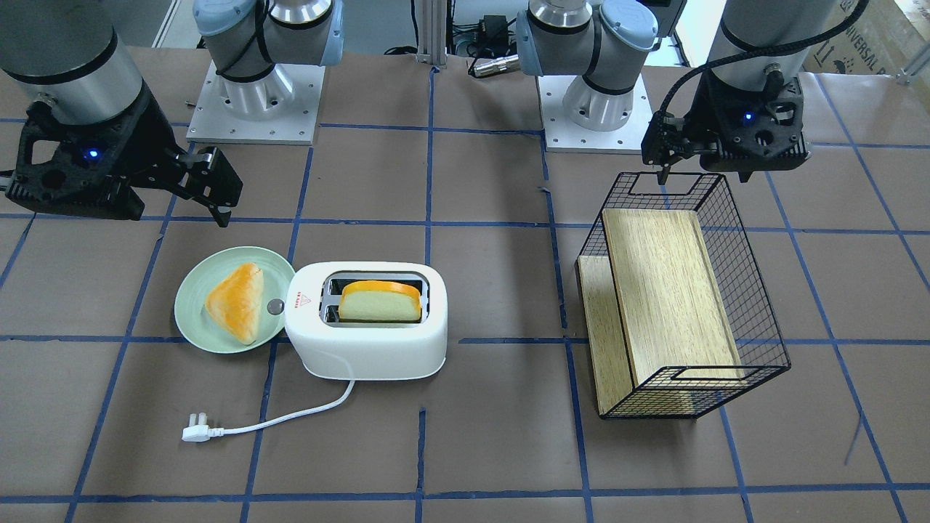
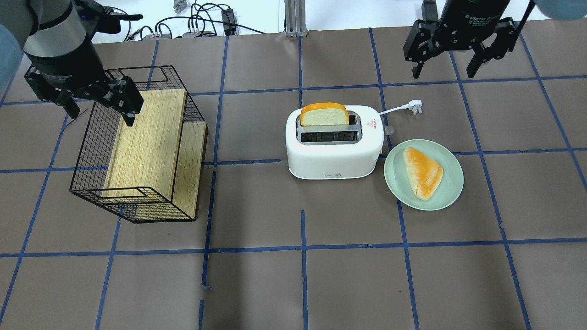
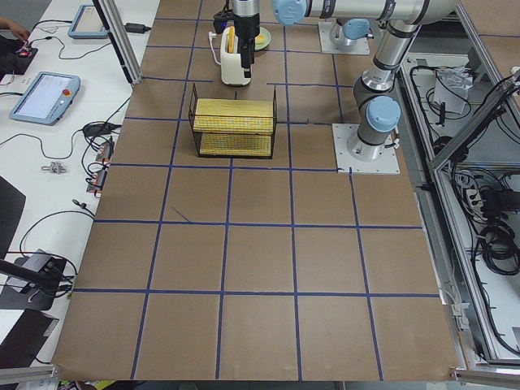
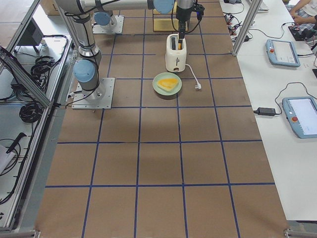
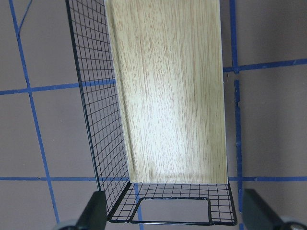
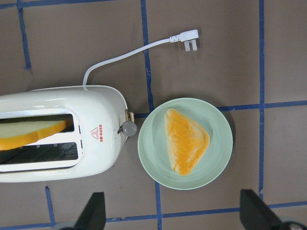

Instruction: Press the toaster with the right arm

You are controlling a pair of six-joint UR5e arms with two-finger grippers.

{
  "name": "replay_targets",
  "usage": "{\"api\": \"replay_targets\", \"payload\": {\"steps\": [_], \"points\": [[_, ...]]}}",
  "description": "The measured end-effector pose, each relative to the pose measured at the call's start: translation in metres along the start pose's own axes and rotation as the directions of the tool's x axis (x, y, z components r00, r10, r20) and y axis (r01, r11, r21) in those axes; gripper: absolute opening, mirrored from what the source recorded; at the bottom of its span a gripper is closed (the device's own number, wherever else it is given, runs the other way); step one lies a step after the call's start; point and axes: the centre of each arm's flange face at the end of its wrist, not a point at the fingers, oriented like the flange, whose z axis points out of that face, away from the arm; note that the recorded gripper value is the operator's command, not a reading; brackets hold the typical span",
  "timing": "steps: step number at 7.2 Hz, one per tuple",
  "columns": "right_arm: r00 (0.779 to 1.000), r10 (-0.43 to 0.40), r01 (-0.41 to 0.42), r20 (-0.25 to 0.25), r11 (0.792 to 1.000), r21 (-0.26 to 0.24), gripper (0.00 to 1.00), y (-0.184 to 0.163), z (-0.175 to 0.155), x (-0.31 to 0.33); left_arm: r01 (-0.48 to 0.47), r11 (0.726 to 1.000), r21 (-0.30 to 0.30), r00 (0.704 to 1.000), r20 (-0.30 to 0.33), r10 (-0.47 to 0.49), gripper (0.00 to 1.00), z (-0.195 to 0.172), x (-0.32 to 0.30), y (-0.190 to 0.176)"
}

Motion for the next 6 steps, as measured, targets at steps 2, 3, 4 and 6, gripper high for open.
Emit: {"api": "replay_targets", "payload": {"steps": [2,3,4,6], "points": [[1.0,0.0,0.0,0.0,1.0,0.004,1.0,-0.0004,0.0074,-0.0003,0.0,1.0,0.0,1.0,0.0,0.0,1.0,0.0,0.0,0.0],[1.0,0.0,0.0,0.001,1.0,0.011,1.0,-0.0008,0.0085,-0.0006,0.0,1.0,0.0,1.0,0.0,0.0,1.0,0.0,0.0,0.0],[1.0,0.0,0.0,0.001,1.0,0.015,1.0,-0.001,0.0083,-0.0008,0.0,1.0,0.0,1.0,0.0,0.0,1.0,0.0,0.0,0.0],[1.0,0.0,0.0,0.0,1.0,0.016,1.0,0.0008,0.0078,-0.0006,0.0,1.0,0.0,1.0,0.0,0.0,1.0,0.0,0.0,0.0]]}}
